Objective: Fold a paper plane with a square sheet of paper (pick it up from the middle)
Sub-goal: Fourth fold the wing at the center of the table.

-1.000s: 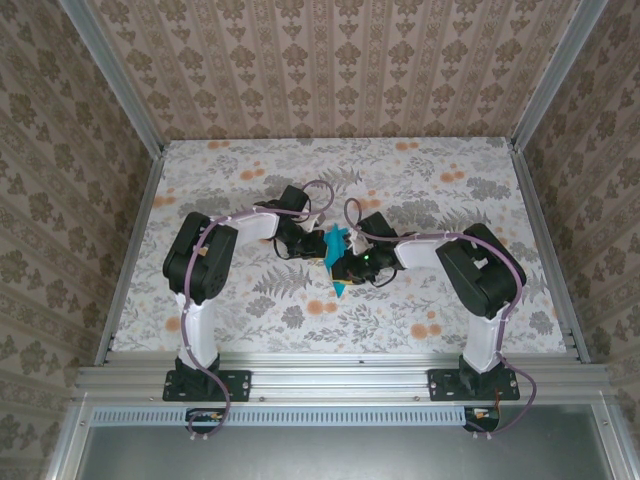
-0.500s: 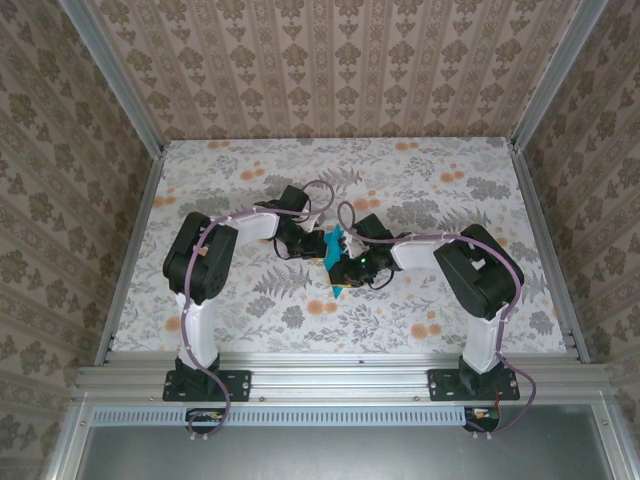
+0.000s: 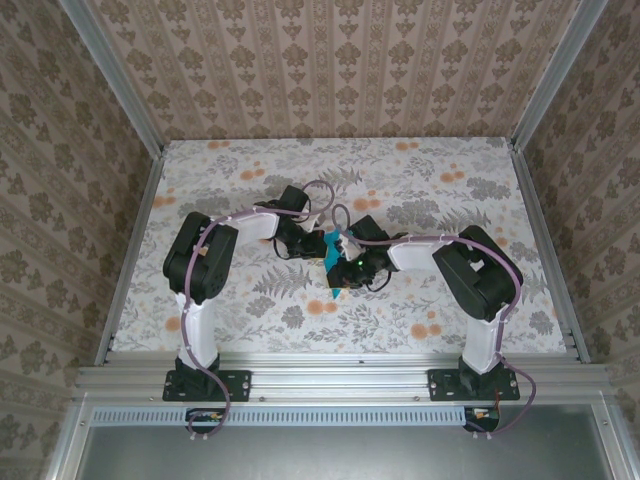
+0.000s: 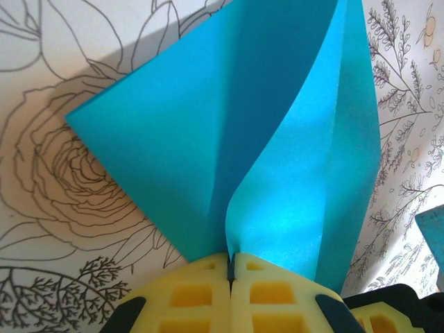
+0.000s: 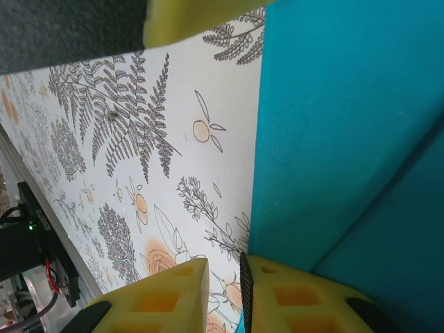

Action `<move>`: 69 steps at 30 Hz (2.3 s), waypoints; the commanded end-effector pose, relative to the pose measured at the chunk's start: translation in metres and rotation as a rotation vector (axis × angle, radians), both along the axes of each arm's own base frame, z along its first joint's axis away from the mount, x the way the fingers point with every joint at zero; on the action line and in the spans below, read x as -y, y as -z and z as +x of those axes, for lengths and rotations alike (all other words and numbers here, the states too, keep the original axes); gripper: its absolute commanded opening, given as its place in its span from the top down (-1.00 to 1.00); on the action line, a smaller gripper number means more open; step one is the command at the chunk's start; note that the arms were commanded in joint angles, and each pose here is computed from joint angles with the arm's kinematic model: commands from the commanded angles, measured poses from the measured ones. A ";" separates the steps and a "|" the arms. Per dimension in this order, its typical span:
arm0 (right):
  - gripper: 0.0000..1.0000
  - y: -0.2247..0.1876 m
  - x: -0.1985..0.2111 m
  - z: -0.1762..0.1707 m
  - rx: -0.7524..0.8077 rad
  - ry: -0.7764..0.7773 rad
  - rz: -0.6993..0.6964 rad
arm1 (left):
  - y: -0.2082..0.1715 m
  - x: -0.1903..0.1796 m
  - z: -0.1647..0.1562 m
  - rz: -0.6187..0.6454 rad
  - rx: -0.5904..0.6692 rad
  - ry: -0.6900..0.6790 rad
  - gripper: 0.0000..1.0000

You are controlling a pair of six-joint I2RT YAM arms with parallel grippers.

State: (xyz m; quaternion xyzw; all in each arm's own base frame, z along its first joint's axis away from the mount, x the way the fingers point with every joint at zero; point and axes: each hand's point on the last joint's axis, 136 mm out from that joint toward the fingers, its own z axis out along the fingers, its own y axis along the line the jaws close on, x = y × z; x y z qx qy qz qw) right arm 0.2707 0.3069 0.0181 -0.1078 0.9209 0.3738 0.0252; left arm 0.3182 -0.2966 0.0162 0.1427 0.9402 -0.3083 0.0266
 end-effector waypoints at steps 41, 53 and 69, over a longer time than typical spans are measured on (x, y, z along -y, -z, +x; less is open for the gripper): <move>0.53 -0.039 -0.010 -0.046 -0.024 -0.081 -0.017 | 0.081 -0.044 -0.037 0.239 -0.125 0.017 1.00; 0.55 -0.043 0.018 0.007 0.020 0.060 -0.029 | 0.078 -0.041 -0.036 0.225 -0.118 0.022 1.00; 0.59 -0.026 0.023 0.073 0.016 0.158 0.003 | 0.075 -0.039 -0.034 0.227 -0.112 0.025 0.99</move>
